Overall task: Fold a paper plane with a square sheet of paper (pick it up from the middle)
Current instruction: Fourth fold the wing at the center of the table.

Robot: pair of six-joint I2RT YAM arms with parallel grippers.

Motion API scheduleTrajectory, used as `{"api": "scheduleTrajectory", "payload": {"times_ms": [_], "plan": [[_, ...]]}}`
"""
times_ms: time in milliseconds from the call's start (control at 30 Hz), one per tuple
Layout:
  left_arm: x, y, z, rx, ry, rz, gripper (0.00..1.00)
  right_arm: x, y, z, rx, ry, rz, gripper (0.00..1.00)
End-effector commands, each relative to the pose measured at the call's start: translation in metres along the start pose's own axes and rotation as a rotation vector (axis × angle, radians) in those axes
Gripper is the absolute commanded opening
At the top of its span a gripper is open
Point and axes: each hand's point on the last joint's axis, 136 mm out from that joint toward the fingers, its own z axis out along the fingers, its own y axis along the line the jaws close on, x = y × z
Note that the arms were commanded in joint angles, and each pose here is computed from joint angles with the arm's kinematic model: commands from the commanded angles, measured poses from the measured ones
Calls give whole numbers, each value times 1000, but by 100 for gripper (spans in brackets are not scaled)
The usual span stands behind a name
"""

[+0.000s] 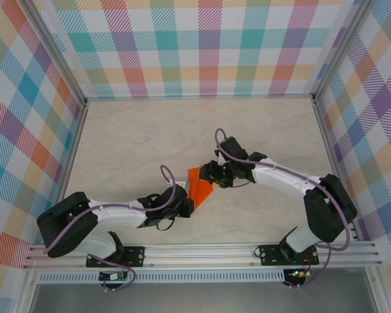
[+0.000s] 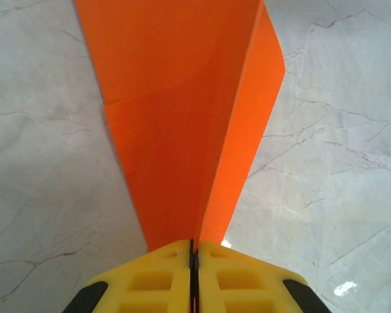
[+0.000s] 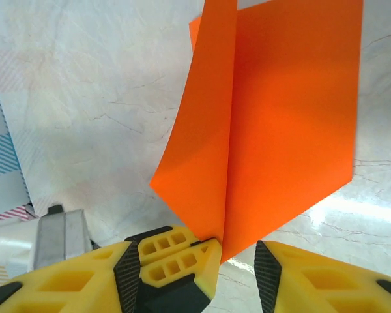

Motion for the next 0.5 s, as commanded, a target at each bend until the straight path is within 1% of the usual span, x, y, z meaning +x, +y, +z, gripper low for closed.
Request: {"api": "scheduleTrajectory", "payload": {"times_ms": [0, 200, 333, 467], "plan": [[-5, -8, -1, 99, 5, -27, 9, 3, -8, 0, 2, -4, -1, 47], [-2, -3, 2, 147, 49, -76, 9, 11, 3, 16, -87, 57, 1, 24], [0, 0, 6, 161, 84, -108, 9, 12, 15, 26, -144, 79, -4, 17], [1, 6, 9, 165, 97, -151, 9, 12, 21, 42, -163, 105, 5, 15]]}}
